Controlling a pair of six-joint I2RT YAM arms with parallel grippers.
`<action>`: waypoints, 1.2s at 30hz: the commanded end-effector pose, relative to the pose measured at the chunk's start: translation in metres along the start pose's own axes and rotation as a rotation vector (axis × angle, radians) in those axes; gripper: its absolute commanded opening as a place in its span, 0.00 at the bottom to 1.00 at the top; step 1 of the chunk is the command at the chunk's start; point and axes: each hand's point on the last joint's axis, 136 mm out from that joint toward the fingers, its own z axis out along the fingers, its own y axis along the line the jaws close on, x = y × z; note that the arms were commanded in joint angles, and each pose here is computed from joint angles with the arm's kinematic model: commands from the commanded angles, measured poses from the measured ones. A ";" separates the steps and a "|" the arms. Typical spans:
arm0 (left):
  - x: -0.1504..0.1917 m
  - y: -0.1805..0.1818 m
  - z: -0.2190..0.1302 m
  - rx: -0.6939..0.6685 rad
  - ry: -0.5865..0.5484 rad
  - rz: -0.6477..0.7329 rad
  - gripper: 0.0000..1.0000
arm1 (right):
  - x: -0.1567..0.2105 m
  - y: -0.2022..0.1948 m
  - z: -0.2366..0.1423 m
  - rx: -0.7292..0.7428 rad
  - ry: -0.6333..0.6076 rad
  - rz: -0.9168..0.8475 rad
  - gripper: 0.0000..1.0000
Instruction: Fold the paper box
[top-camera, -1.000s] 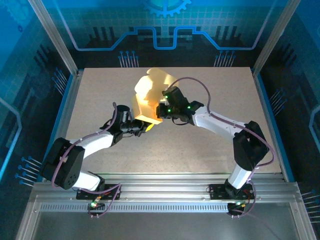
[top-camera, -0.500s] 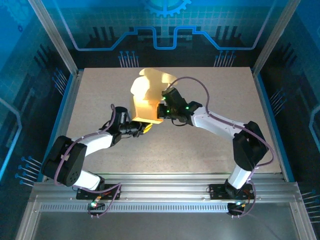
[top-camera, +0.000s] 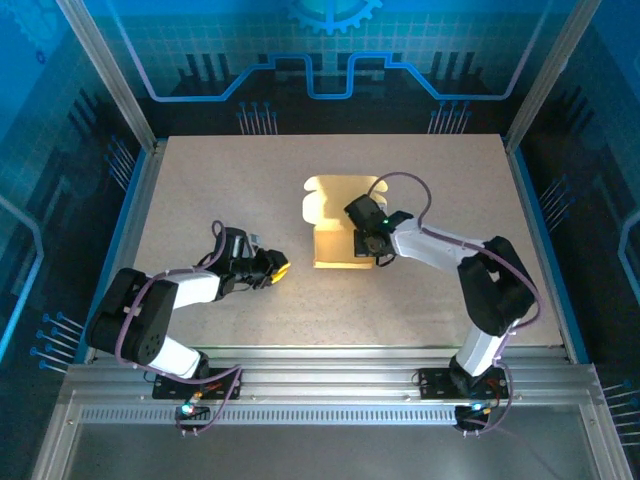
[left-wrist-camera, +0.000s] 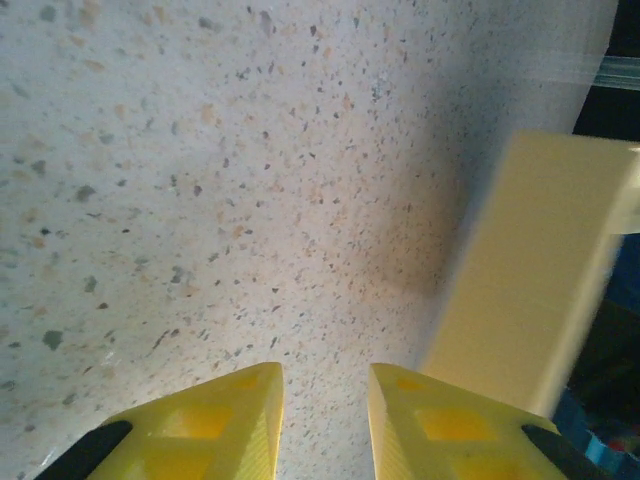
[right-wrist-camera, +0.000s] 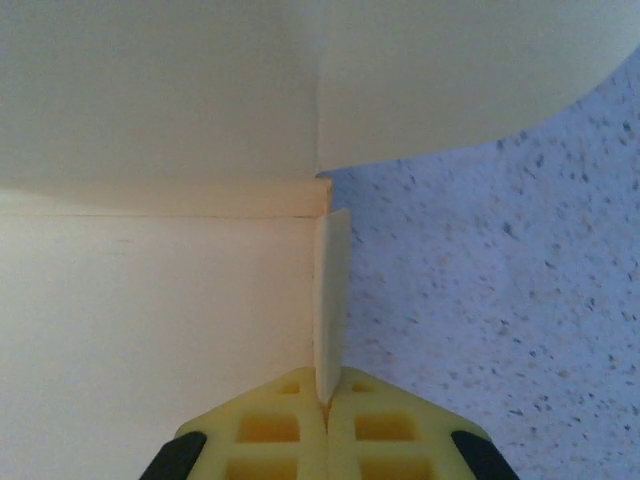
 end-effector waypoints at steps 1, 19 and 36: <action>-0.008 -0.007 -0.006 -0.026 -0.028 0.065 0.29 | 0.014 -0.019 0.013 0.157 0.022 -0.028 0.00; -0.028 -0.033 -0.027 -0.081 -0.132 0.249 0.42 | -0.015 -0.011 -0.024 0.080 -0.104 -0.017 0.66; -0.077 -0.154 0.003 0.029 -0.089 1.024 0.91 | -0.083 -0.025 -0.082 -0.514 -0.131 -0.443 0.74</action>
